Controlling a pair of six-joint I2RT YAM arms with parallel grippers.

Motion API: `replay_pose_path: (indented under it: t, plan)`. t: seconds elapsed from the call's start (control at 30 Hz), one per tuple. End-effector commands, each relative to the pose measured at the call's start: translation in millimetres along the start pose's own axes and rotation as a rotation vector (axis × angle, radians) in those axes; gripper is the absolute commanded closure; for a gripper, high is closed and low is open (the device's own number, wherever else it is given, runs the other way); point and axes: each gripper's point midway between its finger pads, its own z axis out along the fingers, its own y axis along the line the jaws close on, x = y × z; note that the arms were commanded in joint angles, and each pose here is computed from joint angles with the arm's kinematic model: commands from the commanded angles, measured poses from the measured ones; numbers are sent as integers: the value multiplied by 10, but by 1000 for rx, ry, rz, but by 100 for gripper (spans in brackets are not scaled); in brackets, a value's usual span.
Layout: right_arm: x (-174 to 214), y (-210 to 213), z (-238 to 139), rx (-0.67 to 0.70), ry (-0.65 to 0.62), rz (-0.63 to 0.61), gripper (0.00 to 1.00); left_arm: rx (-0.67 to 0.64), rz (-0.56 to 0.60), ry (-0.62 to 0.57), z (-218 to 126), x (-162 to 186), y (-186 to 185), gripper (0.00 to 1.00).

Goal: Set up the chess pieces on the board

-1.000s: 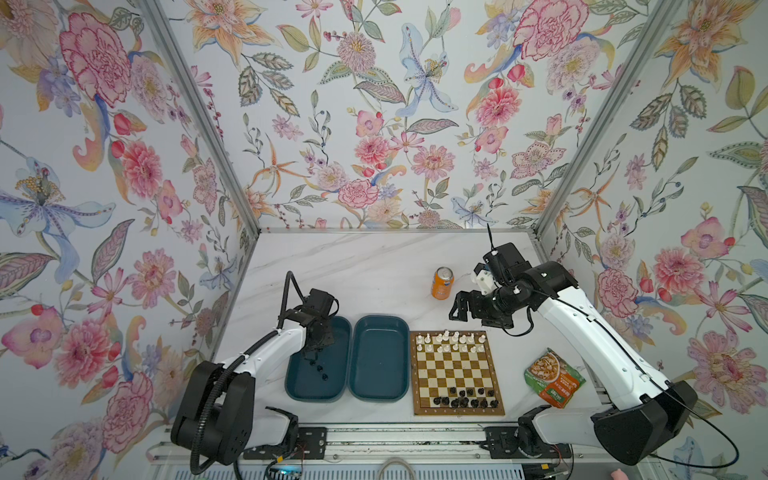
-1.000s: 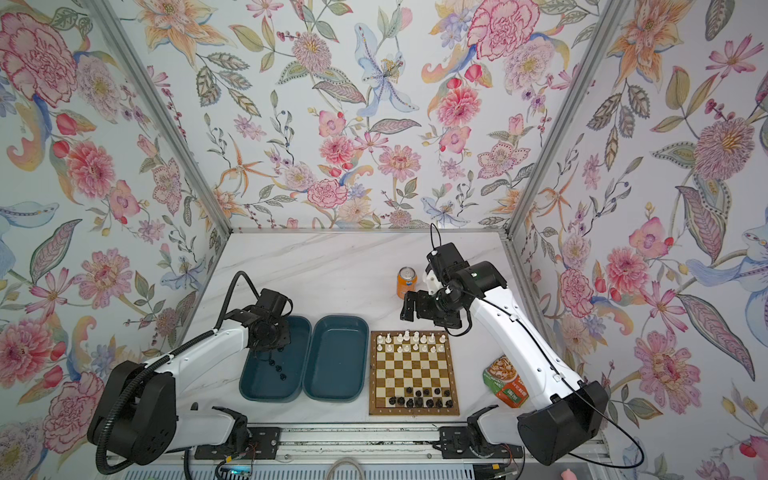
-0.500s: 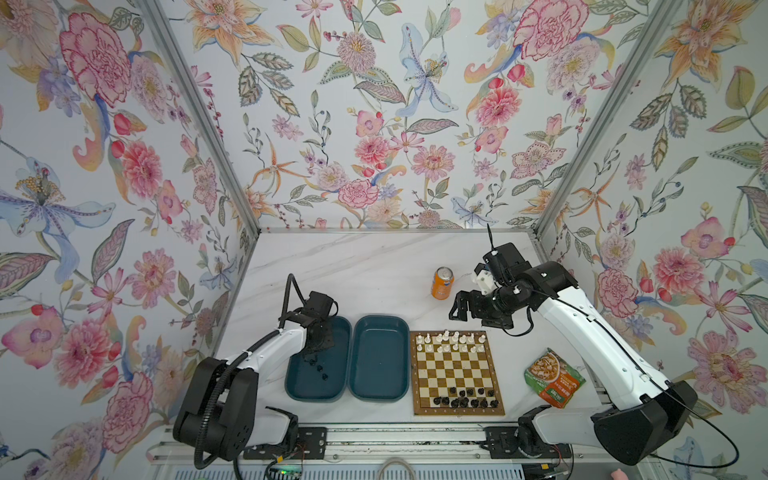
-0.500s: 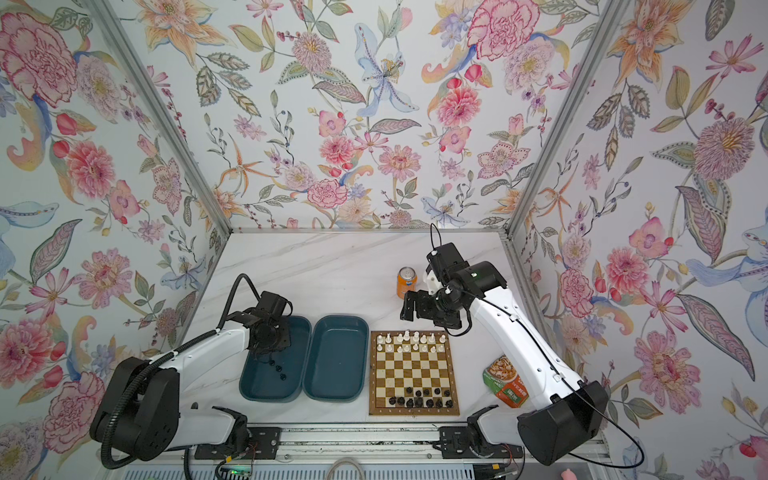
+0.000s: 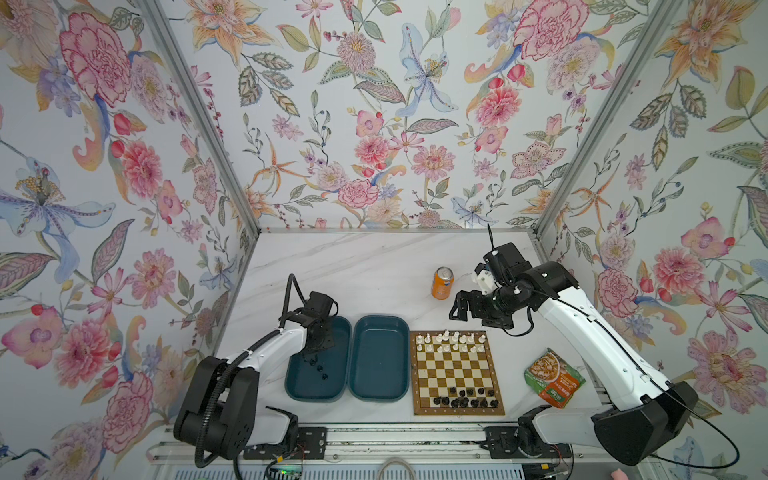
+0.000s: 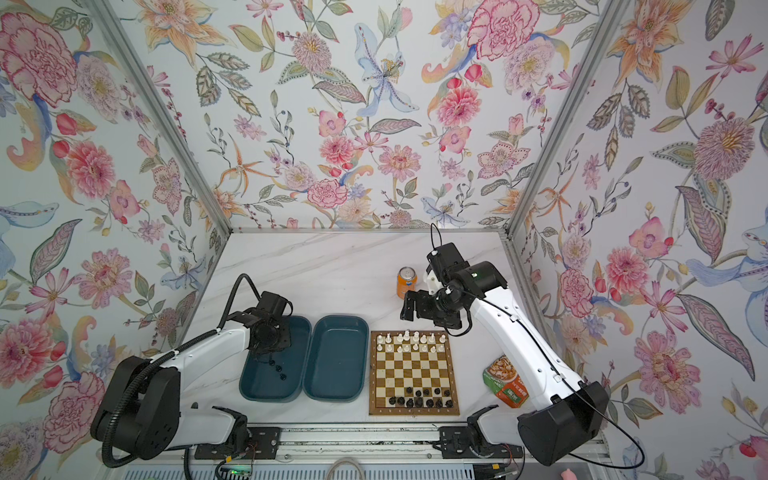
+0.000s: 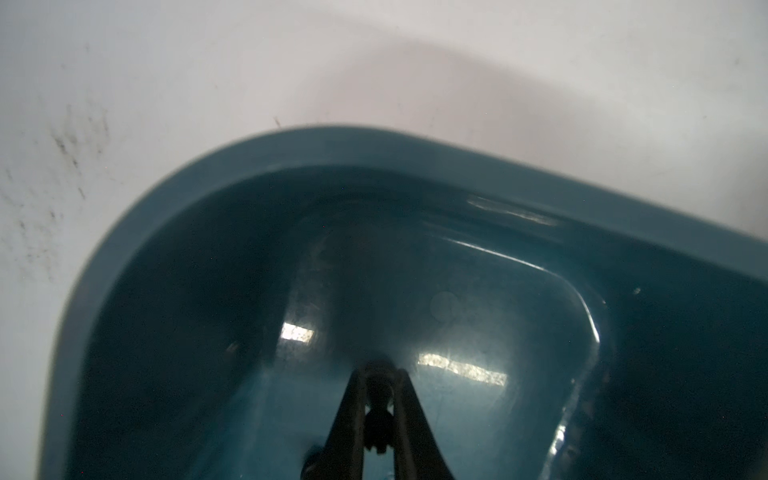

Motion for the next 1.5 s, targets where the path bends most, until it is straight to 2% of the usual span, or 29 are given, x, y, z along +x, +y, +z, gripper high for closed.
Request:
replay_pose_path:
  t: [0.0, 0.23, 0.43, 0.73, 1.17, 1.33, 1.47]
  plan:
    - [1, -17, -64, 5, -19, 8, 1, 11, 16, 18, -100, -3, 8, 94]
    - [18, 0, -110, -5, -32, -6, 1, 56, 45, -36, -518, -137, -133, 93]
    - [112, -5, -174, -21, -46, -13, 1, 126, 119, -94, -990, -128, -540, 92]
    - [438, -123, -310, -7, -41, -11, 1, 260, 254, -104, -1414, 366, -1289, 93]
    - [869, -187, -437, 25, -57, 7, 1, 406, 418, -95, -1728, 1131, -1993, 92]
    - [1044, -254, -453, 49, -43, 17, 1, 414, 513, -62, -1615, 1420, -2203, 93]
    - [1098, -286, -506, 57, -42, 32, 1, 410, 554, -40, -1496, 1518, -2264, 93]
